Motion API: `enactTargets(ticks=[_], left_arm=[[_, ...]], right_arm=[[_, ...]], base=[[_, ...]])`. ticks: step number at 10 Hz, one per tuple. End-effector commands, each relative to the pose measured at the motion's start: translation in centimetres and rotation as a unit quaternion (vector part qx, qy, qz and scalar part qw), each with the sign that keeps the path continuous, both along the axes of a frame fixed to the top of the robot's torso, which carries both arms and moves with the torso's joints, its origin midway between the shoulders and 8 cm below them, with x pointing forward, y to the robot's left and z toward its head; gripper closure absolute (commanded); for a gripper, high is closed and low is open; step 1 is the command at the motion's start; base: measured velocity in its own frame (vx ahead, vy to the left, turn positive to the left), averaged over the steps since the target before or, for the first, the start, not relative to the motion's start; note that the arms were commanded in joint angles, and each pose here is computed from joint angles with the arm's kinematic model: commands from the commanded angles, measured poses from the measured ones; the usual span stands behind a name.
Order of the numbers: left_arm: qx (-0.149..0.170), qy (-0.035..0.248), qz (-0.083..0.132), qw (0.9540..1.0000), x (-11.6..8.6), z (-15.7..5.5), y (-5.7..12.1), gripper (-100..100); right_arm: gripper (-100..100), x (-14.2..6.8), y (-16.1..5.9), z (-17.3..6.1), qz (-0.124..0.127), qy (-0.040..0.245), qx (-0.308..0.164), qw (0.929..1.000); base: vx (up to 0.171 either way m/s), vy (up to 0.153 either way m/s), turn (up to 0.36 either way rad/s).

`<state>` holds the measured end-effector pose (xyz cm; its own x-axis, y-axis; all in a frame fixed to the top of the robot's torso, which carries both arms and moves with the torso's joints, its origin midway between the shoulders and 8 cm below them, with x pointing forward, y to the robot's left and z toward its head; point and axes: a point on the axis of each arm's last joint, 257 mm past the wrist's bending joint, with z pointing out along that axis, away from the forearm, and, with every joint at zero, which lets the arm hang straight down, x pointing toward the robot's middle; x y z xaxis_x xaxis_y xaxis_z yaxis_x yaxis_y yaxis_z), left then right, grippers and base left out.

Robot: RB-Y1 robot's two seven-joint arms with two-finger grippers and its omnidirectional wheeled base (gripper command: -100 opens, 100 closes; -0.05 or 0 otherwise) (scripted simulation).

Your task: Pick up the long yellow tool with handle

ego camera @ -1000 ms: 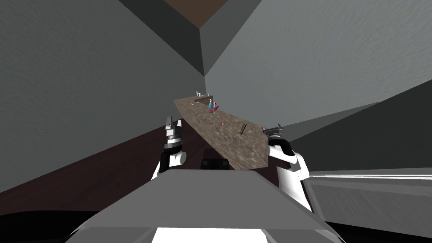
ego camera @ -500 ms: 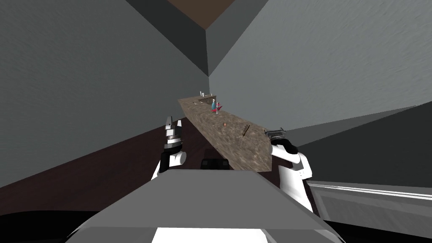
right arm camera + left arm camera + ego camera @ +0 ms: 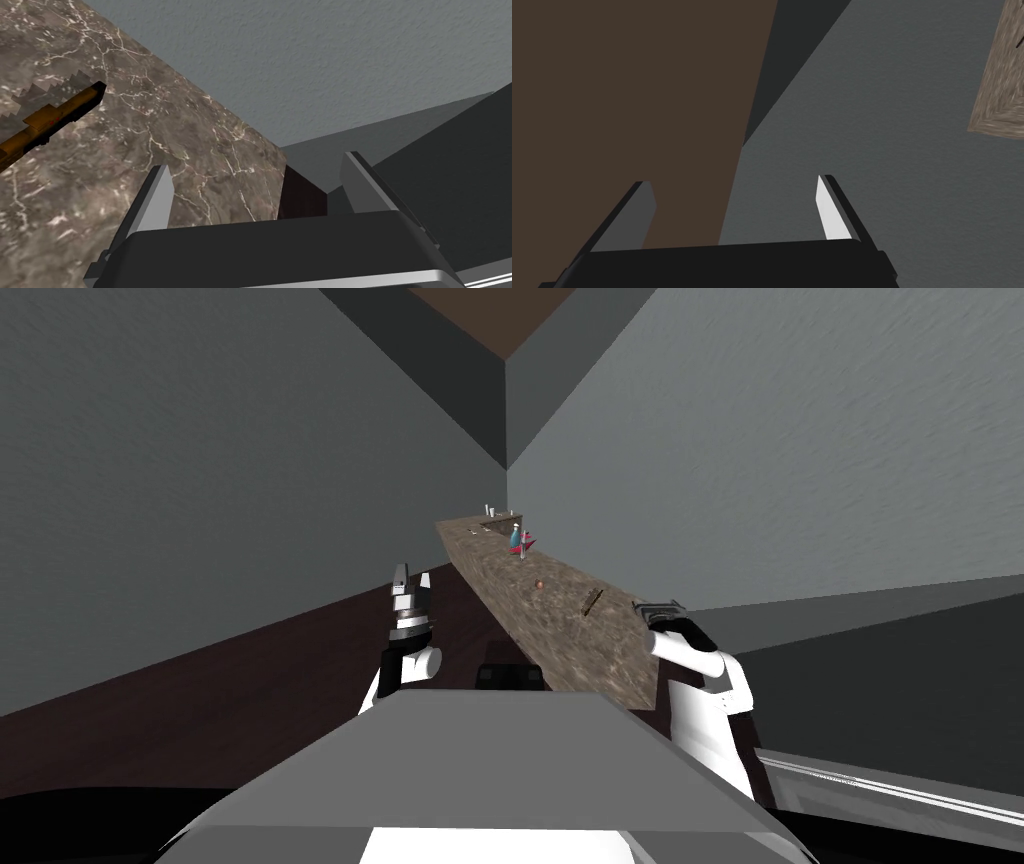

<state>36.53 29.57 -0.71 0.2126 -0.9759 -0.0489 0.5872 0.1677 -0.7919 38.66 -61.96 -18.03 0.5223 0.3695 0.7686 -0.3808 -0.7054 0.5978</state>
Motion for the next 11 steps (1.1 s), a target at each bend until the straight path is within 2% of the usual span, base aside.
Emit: enactTargets(ticks=[1,3,4,6,7,9,10,11], left_arm=[[0.000,0.000,0.000,1.0000,0.0,0.0,0.0,0],[0.000,0.000,0.000,1.0000,0.0,0.0,0.0,0],[0.000,0.000,0.000,1.0000,0.0,0.0,0.0,0],[0.000,0.000,0.000,1.0000,0.0,0.0,0.0,0],[0.000,0.000,0.000,1.0000,0.0,0.0,0.0,0],[0.000,0.000,0.000,1.0000,0.0,0.0,0.0,0],[0.000,0.000,0.000,1.0000,0.0,0.0,0.0,0],[0.000,0.000,0.000,1.0000,0.0,0.0,0.0,0]], right_arm=[[-100,-1.3,-1.8,-1.2,-0.027,0.001,0.041,0.9988],[-100,-1.6,-1.8,-1.9,-0.037,0.000,0.064,0.9973],[-100,-2.6,-3.2,-2.6,-0.060,-0.001,0.096,0.9936],[-100,-3.0,-3.2,-3.5,-0.072,0.001,0.120,0.9902],[-100,-4.0,-4.4,-4.0,-0.094,-0.004,0.150,0.9843],[-100,-4.5,-4.3,-5.0,-0.107,0.000,0.174,0.9789],[-100,-5.4,-5.4,-5.4,-0.129,-0.005,0.203,0.9706],[-100,-5.8,-5.2,-6.2,-0.140,-0.001,0.221,0.9651]], base=[[0.009,-0.011,0.244],[-0.009,-0.020,0.139],[0.026,-0.015,0.347],[-0.007,-0.014,0.073],[0.040,-0.009,0.367],[0.004,-0.014,0.091],[0.010,-0.019,0.361],[0.017,-0.045,0.168]])
